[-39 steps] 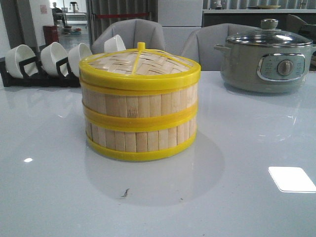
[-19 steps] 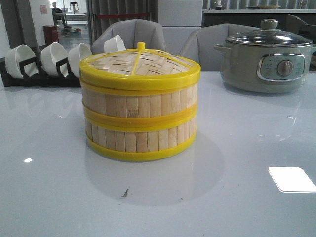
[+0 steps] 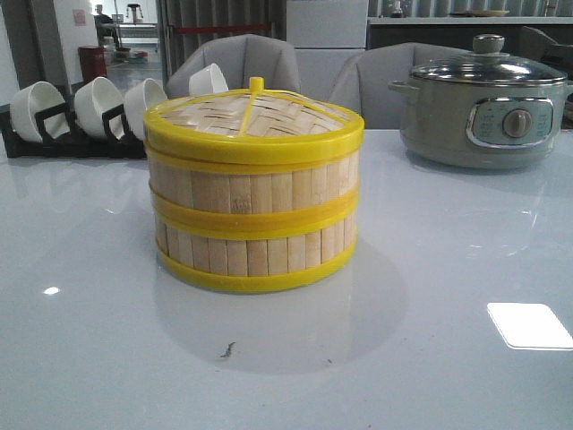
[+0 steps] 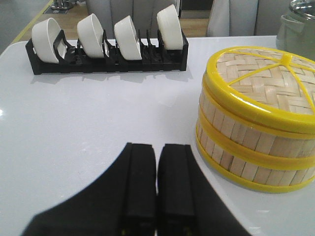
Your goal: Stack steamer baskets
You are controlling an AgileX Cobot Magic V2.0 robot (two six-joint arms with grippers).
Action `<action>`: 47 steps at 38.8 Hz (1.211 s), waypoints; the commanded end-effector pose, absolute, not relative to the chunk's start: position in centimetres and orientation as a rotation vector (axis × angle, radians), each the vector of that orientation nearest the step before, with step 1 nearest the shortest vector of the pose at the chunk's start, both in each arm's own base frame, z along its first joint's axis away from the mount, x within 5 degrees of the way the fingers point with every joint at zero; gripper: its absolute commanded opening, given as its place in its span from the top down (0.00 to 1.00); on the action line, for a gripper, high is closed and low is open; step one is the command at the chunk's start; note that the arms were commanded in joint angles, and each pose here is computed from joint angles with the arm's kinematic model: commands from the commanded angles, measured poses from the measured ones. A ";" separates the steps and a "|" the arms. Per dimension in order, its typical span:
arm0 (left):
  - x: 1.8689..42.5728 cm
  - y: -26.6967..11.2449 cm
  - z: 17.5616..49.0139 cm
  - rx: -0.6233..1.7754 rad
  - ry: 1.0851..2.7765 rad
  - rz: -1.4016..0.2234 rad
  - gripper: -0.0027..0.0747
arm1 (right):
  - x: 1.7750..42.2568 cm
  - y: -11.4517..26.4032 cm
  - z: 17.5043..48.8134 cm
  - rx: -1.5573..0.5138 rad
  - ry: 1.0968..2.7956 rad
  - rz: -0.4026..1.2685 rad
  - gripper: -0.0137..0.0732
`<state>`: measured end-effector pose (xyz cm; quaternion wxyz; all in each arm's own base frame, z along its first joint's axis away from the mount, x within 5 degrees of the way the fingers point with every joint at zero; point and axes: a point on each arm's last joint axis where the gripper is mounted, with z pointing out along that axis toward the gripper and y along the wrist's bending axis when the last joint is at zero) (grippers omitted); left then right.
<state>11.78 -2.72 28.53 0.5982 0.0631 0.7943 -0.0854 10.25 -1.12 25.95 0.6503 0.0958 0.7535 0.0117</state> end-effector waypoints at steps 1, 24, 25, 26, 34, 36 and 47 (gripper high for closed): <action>12.0 -2.8 30.3 0.134 1.727 -0.224 0.85 | 10.1 -1.3 27.5 0.186 1.566 -0.010 0.55; 12.0 -2.8 30.3 0.134 1.727 -0.224 0.85 | 10.1 -1.2 27.3 0.187 1.587 -0.009 0.78; 12.0 -2.8 30.3 0.134 1.727 -0.224 0.85 | 10.1 -1.2 27.3 0.187 1.586 -0.009 0.78; 12.0 -2.8 30.3 0.134 1.727 -0.224 0.85 | 10.1 -1.2 27.3 0.187 1.586 -0.009 0.78; 12.0 -2.8 30.3 0.134 1.727 -0.224 0.85 | 10.1 -1.2 27.3 0.187 1.587 -0.009 0.78; 12.0 -2.8 30.3 0.134 1.727 -0.224 0.85 | 10.1 -1.2 27.3 0.187 1.587 -0.009 0.78; 12.0 -2.8 30.3 0.134 1.727 -0.224 0.85 | 10.1 -1.2 27.3 0.187 1.587 -0.009 0.78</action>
